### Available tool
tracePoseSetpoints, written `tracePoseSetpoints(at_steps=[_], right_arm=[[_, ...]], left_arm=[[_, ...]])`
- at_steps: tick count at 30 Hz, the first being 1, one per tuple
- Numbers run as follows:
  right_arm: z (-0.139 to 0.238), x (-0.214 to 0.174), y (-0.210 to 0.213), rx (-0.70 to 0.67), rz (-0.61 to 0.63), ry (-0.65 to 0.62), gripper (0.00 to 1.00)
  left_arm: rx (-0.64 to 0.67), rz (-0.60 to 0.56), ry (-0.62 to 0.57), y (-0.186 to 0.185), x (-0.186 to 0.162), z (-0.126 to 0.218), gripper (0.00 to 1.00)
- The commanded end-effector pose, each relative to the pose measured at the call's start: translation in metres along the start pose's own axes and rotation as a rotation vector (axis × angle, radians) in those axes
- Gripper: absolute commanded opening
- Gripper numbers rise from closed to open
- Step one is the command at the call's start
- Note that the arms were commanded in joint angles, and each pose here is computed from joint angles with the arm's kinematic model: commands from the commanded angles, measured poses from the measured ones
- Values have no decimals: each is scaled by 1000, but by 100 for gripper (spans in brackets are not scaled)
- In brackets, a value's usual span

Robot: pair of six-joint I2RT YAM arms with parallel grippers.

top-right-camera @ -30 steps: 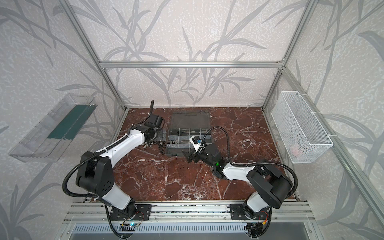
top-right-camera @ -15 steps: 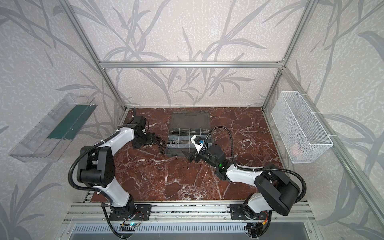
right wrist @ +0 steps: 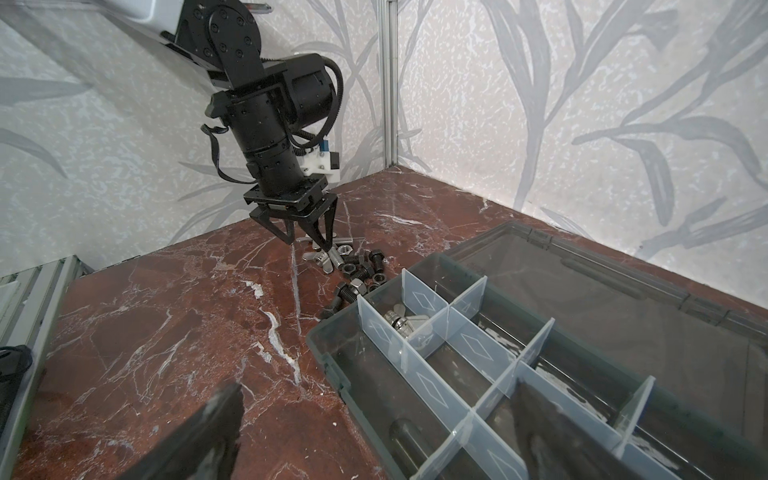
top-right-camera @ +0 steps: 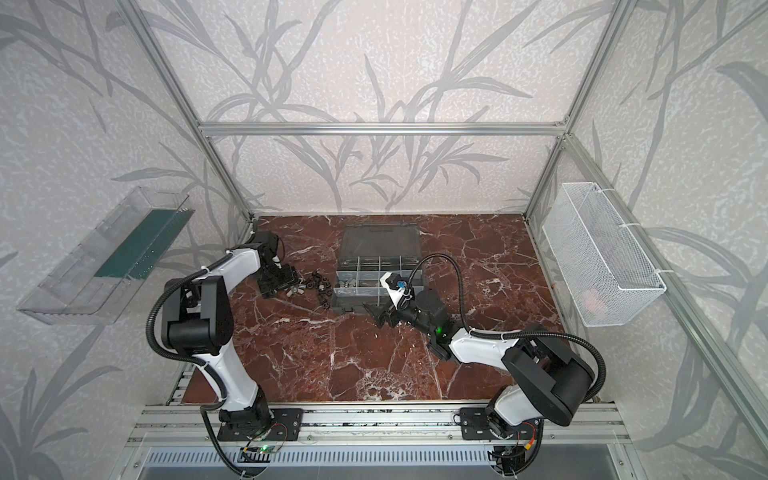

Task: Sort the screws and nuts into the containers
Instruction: 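Move the open left gripper back over the pile and lower it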

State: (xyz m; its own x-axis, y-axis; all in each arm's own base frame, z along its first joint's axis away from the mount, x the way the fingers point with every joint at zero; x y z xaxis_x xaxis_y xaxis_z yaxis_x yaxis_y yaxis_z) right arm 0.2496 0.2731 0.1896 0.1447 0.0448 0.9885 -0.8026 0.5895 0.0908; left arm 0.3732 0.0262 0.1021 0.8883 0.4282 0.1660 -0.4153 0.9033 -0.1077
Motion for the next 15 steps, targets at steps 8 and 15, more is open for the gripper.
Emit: tracePoseSetpoints(at_steps=[8,15], right_arm=[[-4,11,2,4,2,-36,99],[-5,10,2,5,-1,-31,99]], left_arm=[[15,-58,47,-8,-2,-14,58],[30,-81,68,-13,0,-22,48]])
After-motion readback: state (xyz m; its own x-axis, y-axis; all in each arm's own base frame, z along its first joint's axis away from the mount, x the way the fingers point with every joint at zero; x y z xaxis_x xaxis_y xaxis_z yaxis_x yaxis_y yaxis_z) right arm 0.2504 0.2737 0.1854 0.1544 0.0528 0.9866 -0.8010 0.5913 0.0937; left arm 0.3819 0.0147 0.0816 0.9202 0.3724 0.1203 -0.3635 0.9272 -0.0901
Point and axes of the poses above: each gripper's point midway between its finger pads, its own z axis back along the fingers, its own y axis along the line the jaws close on, x = y × z, the point moved 6 cm from there along z, back along the fingers, and after that the axes turned 2 degrees about -z, right-handed, at the moved point
